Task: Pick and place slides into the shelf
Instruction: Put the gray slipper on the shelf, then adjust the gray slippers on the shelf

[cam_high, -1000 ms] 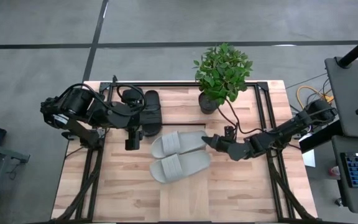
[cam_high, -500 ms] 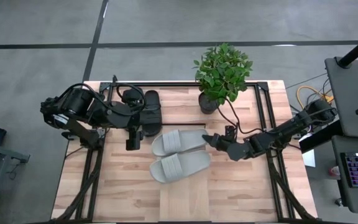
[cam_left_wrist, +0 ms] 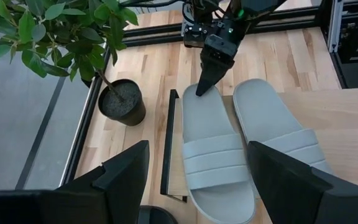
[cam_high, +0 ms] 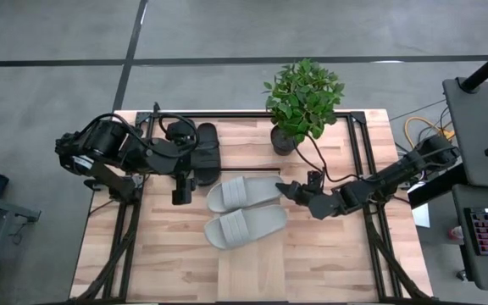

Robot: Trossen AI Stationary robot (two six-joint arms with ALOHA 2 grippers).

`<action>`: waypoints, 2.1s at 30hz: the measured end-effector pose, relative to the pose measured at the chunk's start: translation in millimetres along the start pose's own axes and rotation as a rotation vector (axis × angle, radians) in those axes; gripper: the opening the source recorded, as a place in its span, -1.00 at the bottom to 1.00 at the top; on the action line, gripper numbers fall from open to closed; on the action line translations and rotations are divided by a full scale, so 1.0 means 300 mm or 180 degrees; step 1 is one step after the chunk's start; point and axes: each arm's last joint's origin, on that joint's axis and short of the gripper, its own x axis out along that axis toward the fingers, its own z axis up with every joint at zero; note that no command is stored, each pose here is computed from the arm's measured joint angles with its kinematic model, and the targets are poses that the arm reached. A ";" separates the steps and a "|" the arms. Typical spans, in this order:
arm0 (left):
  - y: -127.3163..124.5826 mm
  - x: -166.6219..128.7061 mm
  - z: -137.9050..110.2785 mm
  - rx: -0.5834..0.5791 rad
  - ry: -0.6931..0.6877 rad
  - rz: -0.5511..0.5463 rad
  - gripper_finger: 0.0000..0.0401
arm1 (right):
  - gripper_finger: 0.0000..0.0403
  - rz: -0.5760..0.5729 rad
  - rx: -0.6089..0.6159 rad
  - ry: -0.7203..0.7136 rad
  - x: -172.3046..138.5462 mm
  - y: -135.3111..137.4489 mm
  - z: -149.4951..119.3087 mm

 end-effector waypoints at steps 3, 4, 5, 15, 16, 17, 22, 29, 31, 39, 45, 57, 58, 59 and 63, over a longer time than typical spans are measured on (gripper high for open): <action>-0.004 0.009 -0.004 0.0013 0.0035 0.0003 0.28 | 0.07 0.0034 0.0042 0.0018 -0.005 0.007 0.001; -0.005 0.014 -0.006 0.0019 0.0054 0.0006 0.28 | 0.10 0.0037 0.0036 0.0034 -0.006 0.007 0.000; -0.008 0.020 -0.008 0.0029 0.0076 0.0008 0.28 | 0.13 0.0036 0.0012 0.0062 -0.007 0.007 -0.002; -0.033 0.082 -0.037 0.0124 0.0327 -0.0053 0.28 | 0.38 0.0216 0.0037 0.0125 -0.035 0.040 0.008; -0.035 0.086 -0.040 0.0131 0.0345 -0.0051 0.28 | 0.40 0.0226 0.0033 0.0138 -0.040 0.042 0.007; -0.036 0.089 -0.042 0.0136 0.0358 -0.0051 0.28 | 0.42 0.0240 0.0020 0.0149 -0.044 0.044 0.007; -0.035 0.088 -0.045 0.0136 0.0363 -0.0052 0.28 | 0.48 0.0270 -0.0002 0.0180 -0.057 0.050 0.008; -0.034 0.086 -0.044 0.0133 0.0354 -0.0054 0.28 | 0.50 0.0325 -0.0031 0.0182 -0.072 0.063 0.023; -0.035 0.087 -0.044 0.0133 0.0356 -0.0055 0.28 | 0.50 0.0325 -0.0032 0.0181 -0.078 0.066 0.030; -0.034 0.084 -0.045 0.0131 0.0355 -0.0069 0.28 | 0.50 0.0325 -0.0054 0.0223 -0.105 0.072 0.047; -0.033 0.082 -0.046 0.0126 0.0352 -0.0069 0.28 | 0.50 0.0379 -0.0094 0.0293 -0.133 0.081 0.054; -0.033 0.082 -0.045 0.0130 0.0341 -0.0069 0.28 | 0.50 0.0624 -0.0420 0.0807 -0.184 0.142 0.020; -0.033 0.082 -0.044 0.0126 0.0332 -0.0070 0.28 | 0.49 0.0630 -0.0455 0.0801 -0.185 0.155 0.018; -0.033 0.082 -0.044 0.0127 0.0335 -0.0069 0.28 | 0.49 0.0630 -0.0479 0.0798 -0.186 0.167 0.017; -0.033 0.082 -0.043 0.0122 0.0320 -0.0071 0.28 | 0.45 0.0565 -0.0673 0.0839 -0.183 0.210 0.002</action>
